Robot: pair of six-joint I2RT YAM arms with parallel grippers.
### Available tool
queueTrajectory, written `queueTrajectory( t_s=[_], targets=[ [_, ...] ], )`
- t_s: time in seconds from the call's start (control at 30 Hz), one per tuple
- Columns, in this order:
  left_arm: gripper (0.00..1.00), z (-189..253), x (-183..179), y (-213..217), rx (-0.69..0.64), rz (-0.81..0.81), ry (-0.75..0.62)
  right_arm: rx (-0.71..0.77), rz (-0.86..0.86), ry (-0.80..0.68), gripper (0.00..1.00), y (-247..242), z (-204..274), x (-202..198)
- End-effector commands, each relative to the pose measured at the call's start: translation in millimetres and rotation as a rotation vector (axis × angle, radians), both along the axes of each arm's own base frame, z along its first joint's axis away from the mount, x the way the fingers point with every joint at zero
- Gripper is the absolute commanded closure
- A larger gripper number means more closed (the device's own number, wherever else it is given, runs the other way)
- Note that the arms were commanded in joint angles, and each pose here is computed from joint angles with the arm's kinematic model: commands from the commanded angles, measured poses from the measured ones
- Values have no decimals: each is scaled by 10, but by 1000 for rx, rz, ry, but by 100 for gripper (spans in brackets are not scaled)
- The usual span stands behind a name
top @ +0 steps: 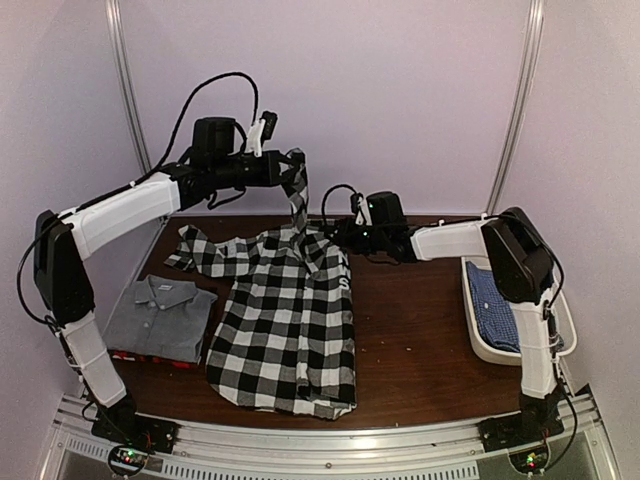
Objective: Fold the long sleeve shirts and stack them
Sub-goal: Smooth out the 1/3-folded shirt at the center of the board.
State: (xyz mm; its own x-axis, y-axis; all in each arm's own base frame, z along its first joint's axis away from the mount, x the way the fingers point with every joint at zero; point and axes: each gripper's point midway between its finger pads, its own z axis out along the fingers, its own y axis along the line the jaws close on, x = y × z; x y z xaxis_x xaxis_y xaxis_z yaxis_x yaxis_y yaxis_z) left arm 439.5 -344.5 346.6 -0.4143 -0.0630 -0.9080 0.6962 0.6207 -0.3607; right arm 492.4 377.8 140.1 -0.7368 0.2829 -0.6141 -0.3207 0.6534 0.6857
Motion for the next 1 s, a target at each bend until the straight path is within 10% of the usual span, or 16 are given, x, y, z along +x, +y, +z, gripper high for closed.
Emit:
queueTrajectory(
  t_s=[0.0, 0.57, 0.97],
  targets=[
    [100, 199, 45, 122, -24, 47, -76, 128, 60, 2, 70, 270, 28, 145],
    [100, -131, -175, 525, 61, 145, -3, -58, -229, 226, 67, -296, -1082, 801],
    [100, -723, -580, 283, 71, -92, 172, -6, -210, 266, 65, -331, -1123, 956]
  ],
)
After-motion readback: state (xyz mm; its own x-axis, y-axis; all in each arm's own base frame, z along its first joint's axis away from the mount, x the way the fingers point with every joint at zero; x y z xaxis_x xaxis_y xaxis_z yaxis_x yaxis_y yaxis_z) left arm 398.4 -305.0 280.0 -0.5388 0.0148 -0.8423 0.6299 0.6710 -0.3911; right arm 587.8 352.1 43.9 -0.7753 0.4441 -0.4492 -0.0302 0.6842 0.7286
